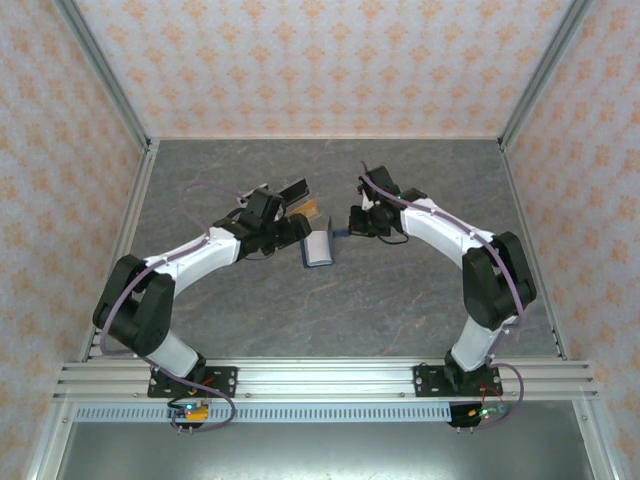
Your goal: Take the credit cards out of the card holder
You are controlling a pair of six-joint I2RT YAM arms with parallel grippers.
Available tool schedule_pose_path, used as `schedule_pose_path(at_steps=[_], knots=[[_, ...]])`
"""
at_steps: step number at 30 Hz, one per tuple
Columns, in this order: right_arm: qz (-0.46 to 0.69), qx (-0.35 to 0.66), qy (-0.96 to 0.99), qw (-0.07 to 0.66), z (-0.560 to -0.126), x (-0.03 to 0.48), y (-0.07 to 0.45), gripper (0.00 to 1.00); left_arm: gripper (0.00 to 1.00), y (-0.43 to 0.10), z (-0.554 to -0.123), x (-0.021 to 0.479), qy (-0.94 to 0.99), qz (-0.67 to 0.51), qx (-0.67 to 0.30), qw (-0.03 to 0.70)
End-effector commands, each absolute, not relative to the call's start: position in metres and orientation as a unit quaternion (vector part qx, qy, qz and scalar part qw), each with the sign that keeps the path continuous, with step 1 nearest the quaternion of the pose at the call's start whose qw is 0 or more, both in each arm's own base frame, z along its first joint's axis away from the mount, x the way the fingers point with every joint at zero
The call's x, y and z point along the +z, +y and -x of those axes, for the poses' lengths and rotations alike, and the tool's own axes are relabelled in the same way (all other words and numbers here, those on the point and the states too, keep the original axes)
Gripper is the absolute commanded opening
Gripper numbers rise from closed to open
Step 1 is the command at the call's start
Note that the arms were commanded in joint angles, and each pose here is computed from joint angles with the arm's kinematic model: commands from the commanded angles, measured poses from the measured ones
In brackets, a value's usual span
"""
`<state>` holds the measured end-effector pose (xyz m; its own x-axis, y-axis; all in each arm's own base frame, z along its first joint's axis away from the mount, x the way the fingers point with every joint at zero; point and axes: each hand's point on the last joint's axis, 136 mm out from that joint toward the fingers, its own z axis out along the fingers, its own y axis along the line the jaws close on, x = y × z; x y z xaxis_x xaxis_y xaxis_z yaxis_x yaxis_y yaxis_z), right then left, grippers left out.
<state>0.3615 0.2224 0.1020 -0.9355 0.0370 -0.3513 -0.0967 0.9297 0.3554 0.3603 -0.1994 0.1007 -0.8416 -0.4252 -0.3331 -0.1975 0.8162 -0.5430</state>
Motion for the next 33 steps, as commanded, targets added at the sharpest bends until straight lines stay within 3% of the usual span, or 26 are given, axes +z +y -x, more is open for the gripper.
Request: schedule_pose_path(at_steps=[1,10,12,15,20,27,33], knots=[[0.006,0.16,0.972,0.173,-0.362,0.083,0.205,0.03,0.74,-0.221,-0.367,0.107,0.926,0.142,-0.267,0.225],[-0.012,0.12,0.981,0.151,-0.365,0.055,0.184,0.03,0.59,-0.254,-0.377,0.076,0.938,0.131,-0.255,0.194],[-0.012,0.115,0.982,0.15,-0.364,0.051,0.182,0.03,0.59,-0.25,-0.38,0.071,0.941,0.136,-0.239,0.198],[-0.013,0.112,0.982,0.15,-0.364,0.047,0.18,0.03,0.68,-0.239,-0.383,0.064,0.945,0.149,-0.204,0.206],[-0.015,0.11,0.984,0.141,-0.363,0.041,0.18,0.03,0.71,-0.245,-0.384,0.059,0.944,0.149,-0.217,0.197],[-0.017,0.116,0.984,0.134,-0.361,0.035,0.182,0.03,0.61,-0.255,-0.385,0.056,0.942,0.145,-0.237,0.19],[-0.019,0.12,0.984,0.128,-0.361,0.032,0.184,0.03,0.58,-0.26,-0.385,0.053,0.941,0.143,-0.248,0.181]])
